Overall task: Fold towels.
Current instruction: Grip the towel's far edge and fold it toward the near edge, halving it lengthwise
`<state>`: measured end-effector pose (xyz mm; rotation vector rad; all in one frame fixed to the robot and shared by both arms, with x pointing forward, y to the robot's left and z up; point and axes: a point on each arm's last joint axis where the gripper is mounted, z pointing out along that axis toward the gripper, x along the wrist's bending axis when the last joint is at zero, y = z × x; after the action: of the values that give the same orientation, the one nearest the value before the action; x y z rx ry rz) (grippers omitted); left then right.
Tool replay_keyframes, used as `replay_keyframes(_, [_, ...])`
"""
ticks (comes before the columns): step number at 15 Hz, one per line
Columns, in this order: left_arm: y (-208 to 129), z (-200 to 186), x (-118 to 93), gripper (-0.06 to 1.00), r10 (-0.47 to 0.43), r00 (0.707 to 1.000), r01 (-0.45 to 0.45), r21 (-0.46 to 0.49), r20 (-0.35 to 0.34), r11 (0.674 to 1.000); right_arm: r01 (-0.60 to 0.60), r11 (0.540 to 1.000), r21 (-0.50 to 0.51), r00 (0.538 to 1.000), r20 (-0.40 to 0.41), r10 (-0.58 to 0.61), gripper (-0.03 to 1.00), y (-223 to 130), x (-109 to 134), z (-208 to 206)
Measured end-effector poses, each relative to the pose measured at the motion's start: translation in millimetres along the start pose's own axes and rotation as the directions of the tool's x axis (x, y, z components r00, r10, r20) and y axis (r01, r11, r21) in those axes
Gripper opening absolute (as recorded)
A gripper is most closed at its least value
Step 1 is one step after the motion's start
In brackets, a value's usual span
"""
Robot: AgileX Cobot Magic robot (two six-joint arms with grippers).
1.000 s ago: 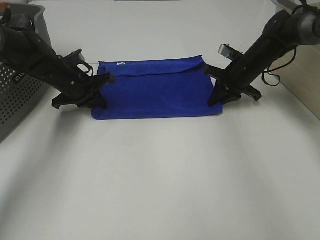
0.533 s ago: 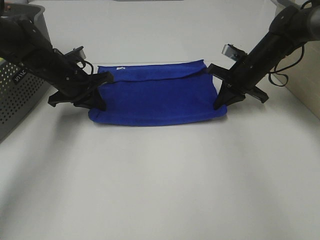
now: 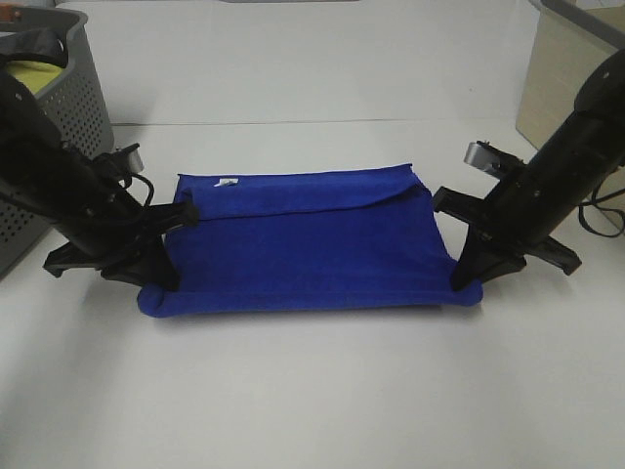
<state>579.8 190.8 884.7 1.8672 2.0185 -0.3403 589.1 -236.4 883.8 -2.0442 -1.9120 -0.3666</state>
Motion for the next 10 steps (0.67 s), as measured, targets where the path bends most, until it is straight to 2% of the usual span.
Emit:
replay_keyframes(5, [2.2, -19.1, -9.8, 0.02, 0.02, 1.0, -0.019, -0.06, 0.019, 0.998, 0.039, 0.999, -0.036, 0.999, -0.002, -0.039, 0.0, -1.7, 5.2, -10.9])
replay_keyframes(8, [35.7, -45.6, -26.3, 0.02, 0.054, 0.997, -0.043, -0.169, 0.06, 0.985, 0.095, 0.986, -0.139, 0.995, -0.009, -0.097, 0.0, 24.2, 19.4, -34.7])
replay_keyframes(10, [58.7, -49.6, -35.7, 0.02, 0.07, 0.995, -0.051, -0.223, 0.077, 0.974, 0.12, 0.974, -0.19, 0.992, -0.015, -0.125, 0.0, 48.8, 26.5, -41.8])
